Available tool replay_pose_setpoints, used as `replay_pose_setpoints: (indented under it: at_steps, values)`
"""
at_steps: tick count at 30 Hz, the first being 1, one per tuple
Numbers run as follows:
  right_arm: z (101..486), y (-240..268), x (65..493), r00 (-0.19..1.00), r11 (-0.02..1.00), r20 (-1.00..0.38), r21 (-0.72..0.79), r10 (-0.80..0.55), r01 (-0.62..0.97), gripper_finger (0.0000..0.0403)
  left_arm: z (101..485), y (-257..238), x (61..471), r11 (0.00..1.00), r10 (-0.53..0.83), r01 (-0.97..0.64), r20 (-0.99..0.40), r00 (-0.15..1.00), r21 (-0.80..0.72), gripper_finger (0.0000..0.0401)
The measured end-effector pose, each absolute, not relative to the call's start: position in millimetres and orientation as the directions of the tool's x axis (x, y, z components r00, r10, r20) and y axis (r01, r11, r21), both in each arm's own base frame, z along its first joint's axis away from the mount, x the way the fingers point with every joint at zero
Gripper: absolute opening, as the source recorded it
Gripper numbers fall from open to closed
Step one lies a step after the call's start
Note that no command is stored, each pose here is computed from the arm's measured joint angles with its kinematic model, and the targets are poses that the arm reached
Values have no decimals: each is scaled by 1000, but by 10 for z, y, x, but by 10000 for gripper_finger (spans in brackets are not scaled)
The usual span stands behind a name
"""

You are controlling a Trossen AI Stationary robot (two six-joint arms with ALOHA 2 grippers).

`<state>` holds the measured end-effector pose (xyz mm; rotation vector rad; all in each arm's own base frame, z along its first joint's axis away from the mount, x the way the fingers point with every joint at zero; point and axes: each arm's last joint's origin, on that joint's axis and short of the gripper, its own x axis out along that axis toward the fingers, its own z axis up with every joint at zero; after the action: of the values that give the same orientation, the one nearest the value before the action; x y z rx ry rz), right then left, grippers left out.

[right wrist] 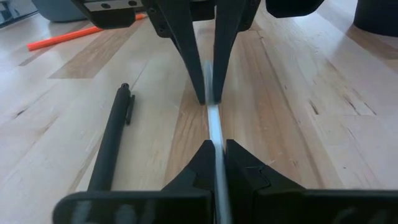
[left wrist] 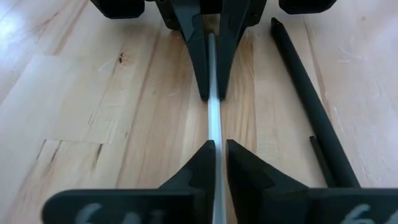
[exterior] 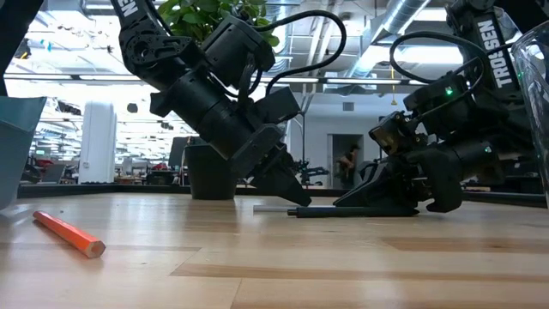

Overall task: Sort pens & pencils
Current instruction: Put the white pencil into the blue bin

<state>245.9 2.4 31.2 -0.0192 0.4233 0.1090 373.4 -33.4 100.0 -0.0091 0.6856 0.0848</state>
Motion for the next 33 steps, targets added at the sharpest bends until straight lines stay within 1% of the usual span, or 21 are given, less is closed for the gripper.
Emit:
replay_pose_setpoints:
  at_steps: [9, 13, 19, 24, 31, 33]
  values:
    - [312, 25, 2459, 906, 994, -411, 4, 102, -111, 39, 999, -341, 3735, 996, 67, -89, -632, 772, -3, 92]
    - [312, 25, 2459, 906, 994, -411, -2, 103, -114, 39, 1050, -333, 3681, 995, 92, -92, -667, 739, 35, 110]
    - [312, 24, 2459, 906, 993, -411, -3, 103, -114, 39, 1378, -297, 3470, 968, 250, -195, -717, 650, 160, 116]
    - [312, 24, 2459, 906, 993, -411, -4, 103, -115, 39, 1574, -393, 3336, 970, 239, -191, -740, 629, 151, 117]
    - [322, 14, 2461, 911, 994, -399, -4, 102, -112, 39, 1562, -507, 3249, 969, 244, -165, -774, 584, 181, 117]
    - [322, 14, 2461, 911, 994, -399, 2, 102, -110, 39, 1552, -514, 3229, 965, 260, -180, -782, 567, 190, 117]
